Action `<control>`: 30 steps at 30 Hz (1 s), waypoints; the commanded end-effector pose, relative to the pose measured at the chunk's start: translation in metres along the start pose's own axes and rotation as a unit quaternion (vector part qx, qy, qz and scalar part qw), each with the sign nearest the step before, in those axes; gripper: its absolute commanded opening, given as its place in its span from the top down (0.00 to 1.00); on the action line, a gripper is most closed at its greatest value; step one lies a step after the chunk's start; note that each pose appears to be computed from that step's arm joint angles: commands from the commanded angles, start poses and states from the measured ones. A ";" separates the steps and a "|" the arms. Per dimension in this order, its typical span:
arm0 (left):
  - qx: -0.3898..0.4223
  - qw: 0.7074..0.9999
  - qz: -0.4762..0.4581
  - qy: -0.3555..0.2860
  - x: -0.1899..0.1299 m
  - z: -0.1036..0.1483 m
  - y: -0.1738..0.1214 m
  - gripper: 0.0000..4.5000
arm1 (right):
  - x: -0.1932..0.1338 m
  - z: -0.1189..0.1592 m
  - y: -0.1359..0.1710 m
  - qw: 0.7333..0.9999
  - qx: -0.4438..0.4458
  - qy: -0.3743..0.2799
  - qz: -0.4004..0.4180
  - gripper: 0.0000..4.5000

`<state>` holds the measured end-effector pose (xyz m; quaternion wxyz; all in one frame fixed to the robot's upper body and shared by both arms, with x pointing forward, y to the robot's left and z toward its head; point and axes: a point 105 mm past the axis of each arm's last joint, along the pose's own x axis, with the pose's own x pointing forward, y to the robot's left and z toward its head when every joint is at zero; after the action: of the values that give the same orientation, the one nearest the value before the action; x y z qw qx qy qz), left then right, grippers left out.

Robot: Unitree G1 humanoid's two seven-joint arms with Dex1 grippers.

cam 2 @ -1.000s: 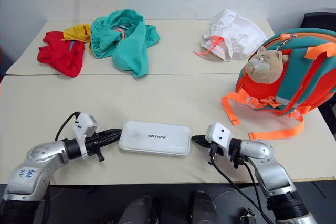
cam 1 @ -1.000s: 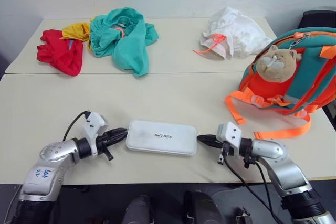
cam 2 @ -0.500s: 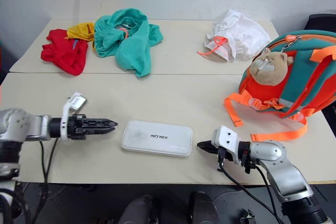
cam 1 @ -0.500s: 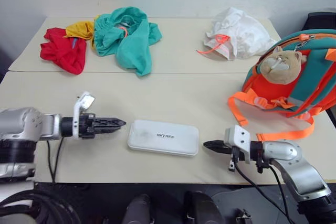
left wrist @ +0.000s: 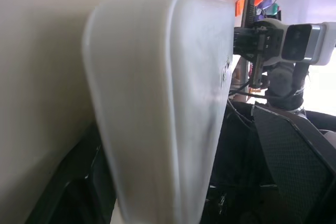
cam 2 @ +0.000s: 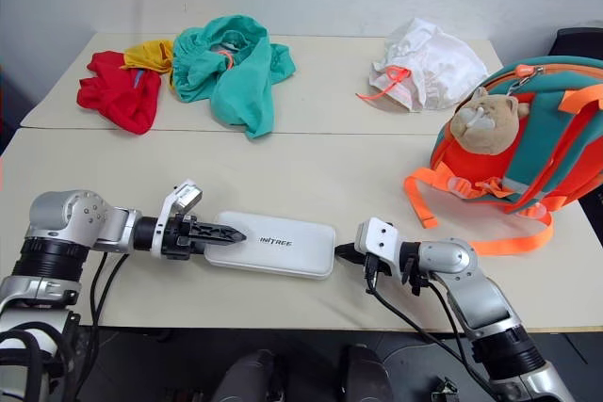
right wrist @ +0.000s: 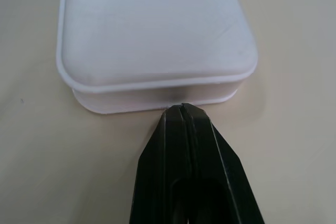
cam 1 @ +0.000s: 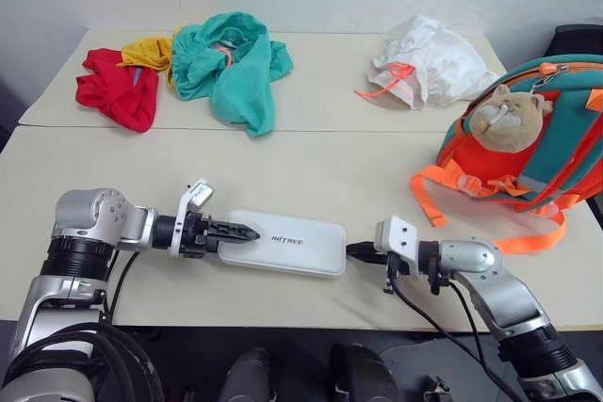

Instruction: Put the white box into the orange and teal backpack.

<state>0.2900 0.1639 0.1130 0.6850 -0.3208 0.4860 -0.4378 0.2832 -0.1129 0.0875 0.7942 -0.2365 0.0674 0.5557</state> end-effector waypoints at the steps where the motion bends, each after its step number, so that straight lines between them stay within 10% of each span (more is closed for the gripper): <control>1: -0.006 1.000 0.003 0.013 0.009 -0.008 0.004 0.13 | 0.003 0.004 -0.001 1.000 -0.013 -0.007 0.000 1.00; 5: 0.013 1.000 -0.004 0.005 0.012 -0.006 0.000 0.17 | 0.003 0.003 -0.002 1.000 -0.014 -0.008 0.000 1.00; 14: 0.039 0.998 -0.048 -0.029 -0.001 -0.005 -0.017 0.69 | -0.018 -0.005 -0.001 1.000 -0.007 -0.011 -0.017 1.00; 19: 0.118 0.984 -0.106 -0.081 -0.017 -0.004 -0.041 0.71 | -0.069 0.005 0.006 0.990 0.068 -0.086 -0.090 1.00; 24: 0.230 0.958 -0.106 -0.131 -0.034 -0.001 -0.052 0.71 | -0.127 0.002 0.009 0.968 0.095 -0.085 -0.215 0.73; 30: 0.462 0.862 -0.105 -0.181 -0.054 -0.020 -0.059 0.71 | -0.261 -0.035 0.020 0.863 0.106 -0.015 -0.494 0.26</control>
<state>0.2558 0.1940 0.1644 0.7923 -0.1456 0.1155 -0.5811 0.1824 -0.3210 0.1268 0.9810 -0.1234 0.0367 0.1449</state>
